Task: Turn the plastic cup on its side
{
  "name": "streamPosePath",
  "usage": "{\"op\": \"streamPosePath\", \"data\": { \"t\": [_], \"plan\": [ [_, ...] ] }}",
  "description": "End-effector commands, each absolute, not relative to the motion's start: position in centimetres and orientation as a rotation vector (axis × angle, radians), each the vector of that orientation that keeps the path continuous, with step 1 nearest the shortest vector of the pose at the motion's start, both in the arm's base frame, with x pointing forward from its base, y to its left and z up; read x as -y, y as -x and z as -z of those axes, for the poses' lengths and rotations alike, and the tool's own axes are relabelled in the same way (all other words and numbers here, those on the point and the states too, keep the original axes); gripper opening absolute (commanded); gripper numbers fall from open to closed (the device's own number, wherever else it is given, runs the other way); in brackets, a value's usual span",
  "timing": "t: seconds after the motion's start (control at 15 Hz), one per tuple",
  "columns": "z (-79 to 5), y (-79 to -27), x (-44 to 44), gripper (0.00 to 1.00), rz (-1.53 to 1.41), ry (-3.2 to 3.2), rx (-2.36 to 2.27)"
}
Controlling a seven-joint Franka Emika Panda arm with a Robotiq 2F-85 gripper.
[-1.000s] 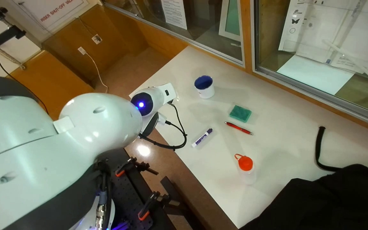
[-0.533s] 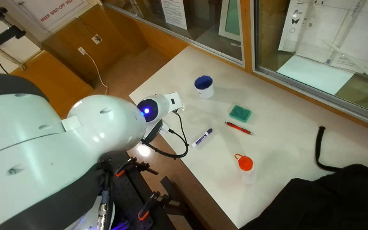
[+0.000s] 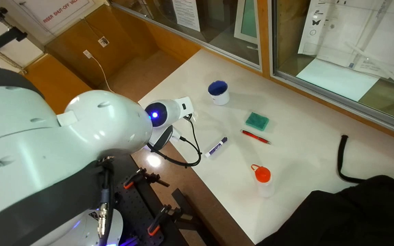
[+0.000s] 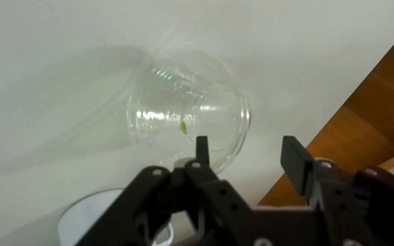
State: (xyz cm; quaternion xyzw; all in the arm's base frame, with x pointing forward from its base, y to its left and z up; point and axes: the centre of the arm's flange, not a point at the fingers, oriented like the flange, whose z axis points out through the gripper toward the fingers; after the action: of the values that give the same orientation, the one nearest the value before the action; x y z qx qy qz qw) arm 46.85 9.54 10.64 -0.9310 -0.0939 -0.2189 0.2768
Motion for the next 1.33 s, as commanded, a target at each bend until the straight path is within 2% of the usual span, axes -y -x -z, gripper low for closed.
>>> {"op": "streamPosePath", "data": {
  "t": [0.0, 0.13, 0.67, 1.27],
  "plan": [
    [-14.1, -46.1, -10.1, 0.89, 0.602, 2.550, 0.272],
    [-15.8, -45.4, -10.5, 1.00, 0.590, 2.558, 0.278],
    [-24.2, -40.6, -12.2, 1.00, 0.614, 2.689, 0.302],
    [-27.7, -39.8, -12.0, 1.00, 0.477, 2.989, 0.286]
  ]
}}
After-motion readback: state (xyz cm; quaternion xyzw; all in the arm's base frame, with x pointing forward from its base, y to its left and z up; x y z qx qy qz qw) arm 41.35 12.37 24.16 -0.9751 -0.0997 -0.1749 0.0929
